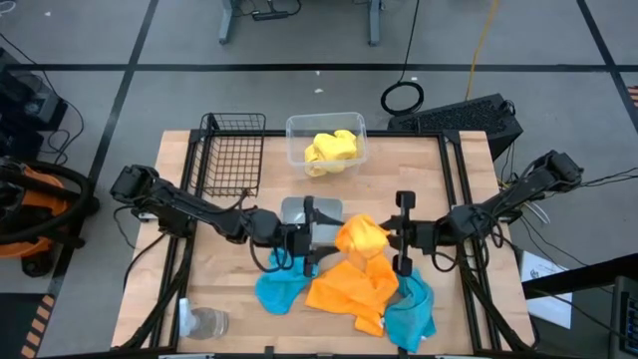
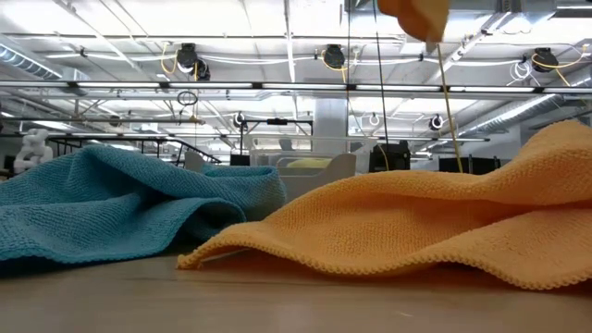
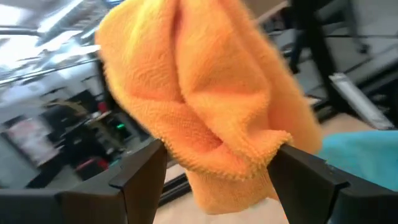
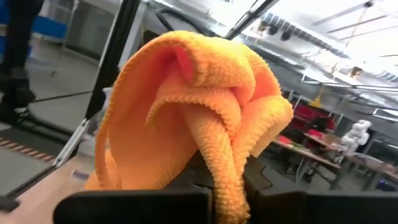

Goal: Sort microfiber towel by color & place in baskets
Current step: Put the top orange microfiber cloth into the gray bin

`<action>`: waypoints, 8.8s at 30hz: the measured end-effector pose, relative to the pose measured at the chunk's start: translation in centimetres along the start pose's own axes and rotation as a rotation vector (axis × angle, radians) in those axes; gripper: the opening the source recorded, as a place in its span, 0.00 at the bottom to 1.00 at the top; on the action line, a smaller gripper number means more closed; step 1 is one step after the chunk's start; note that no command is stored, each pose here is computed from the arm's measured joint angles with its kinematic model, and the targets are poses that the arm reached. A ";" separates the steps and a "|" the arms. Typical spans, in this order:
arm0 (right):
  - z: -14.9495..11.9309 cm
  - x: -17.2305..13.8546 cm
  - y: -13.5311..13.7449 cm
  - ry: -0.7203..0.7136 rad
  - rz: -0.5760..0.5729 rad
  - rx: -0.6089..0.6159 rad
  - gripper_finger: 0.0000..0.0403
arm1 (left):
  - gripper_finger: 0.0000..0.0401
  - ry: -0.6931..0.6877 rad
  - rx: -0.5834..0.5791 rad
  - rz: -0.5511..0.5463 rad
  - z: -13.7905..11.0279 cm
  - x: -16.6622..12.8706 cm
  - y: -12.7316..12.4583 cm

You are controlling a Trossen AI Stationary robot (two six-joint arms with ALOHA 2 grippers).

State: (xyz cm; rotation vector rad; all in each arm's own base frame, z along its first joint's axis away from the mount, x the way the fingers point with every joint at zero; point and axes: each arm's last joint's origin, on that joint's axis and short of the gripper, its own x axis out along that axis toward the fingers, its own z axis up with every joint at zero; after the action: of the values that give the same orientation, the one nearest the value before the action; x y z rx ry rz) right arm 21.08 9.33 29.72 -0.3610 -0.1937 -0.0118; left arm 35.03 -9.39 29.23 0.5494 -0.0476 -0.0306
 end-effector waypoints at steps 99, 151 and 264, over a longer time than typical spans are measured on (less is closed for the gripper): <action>-4.9 3.1 -2.2 0.140 0.011 0.458 0.06 | 0.25 -0.001 -0.028 0.094 -1.7 0.8 3.1; -15.9 8.2 -2.5 0.153 -0.160 0.412 0.01 | 0.73 0.856 -0.199 0.645 -1.8 -11.6 3.2; -14.2 10.8 -2.0 0.682 -0.040 0.280 0.00 | 0.10 0.868 -0.273 -0.069 -14.2 -4.9 3.7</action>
State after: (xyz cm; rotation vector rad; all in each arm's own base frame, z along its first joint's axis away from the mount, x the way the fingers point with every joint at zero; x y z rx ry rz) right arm 34.27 2.66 19.43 -0.0589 0.4693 -0.1439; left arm 30.93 1.38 18.89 0.2550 0.8108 0.1334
